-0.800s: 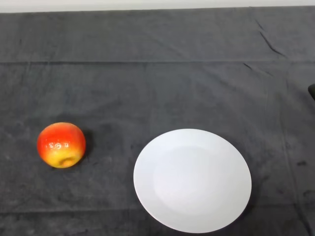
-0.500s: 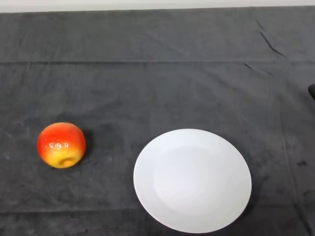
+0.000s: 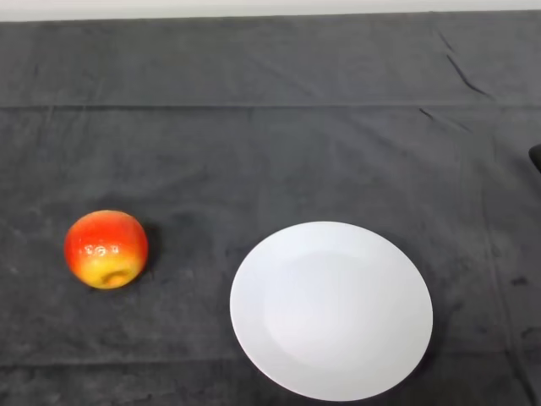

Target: Move the apple to the plate

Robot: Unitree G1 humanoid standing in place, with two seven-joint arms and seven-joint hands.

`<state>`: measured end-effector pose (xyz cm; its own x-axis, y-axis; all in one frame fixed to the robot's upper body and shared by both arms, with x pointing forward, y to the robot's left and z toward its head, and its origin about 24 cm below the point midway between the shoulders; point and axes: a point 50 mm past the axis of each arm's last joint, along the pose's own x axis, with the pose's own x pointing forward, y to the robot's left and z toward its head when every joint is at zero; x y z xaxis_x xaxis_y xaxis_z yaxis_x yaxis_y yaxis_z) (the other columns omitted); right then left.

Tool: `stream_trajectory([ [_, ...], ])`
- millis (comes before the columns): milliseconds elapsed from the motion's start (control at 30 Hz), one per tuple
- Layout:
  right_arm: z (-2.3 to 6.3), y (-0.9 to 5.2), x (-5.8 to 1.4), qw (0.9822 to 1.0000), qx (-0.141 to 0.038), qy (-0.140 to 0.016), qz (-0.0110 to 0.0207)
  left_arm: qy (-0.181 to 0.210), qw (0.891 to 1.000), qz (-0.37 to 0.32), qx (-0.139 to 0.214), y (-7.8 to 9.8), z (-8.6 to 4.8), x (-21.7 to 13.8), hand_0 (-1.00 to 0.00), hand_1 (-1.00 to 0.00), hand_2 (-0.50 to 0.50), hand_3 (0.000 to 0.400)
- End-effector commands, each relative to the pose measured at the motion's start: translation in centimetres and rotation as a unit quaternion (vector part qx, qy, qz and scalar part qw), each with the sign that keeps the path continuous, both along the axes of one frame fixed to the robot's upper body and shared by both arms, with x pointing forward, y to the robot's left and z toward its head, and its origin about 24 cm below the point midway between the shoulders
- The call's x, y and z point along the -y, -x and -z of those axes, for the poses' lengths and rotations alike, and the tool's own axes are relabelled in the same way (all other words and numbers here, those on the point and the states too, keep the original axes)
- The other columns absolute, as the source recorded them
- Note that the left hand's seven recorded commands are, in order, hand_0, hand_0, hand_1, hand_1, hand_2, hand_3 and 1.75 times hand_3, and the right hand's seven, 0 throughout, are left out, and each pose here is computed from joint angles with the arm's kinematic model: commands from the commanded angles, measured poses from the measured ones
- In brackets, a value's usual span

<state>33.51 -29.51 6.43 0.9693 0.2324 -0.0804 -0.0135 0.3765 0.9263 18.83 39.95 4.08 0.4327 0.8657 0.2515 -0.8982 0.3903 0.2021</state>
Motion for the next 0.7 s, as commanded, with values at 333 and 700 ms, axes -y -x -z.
stream_trajectory([
  [333, -0.69, 0.2, 1.13, 0.9998, 0.007, 0.008, 0.0139, -0.027, 0.999, 0.035, -0.005, -1.0, -1.6, 1.7, 0.0, 0.0, 0.0, 0.0],
  [700, -0.67, 0.2, 1.11, 0.9998, 0.007, 0.009, 0.0142, -0.029, 0.996, 0.08, -0.013, -2.4, -2.5, 4.3, 0.0, 0.0, 0.0, 0.0],
])
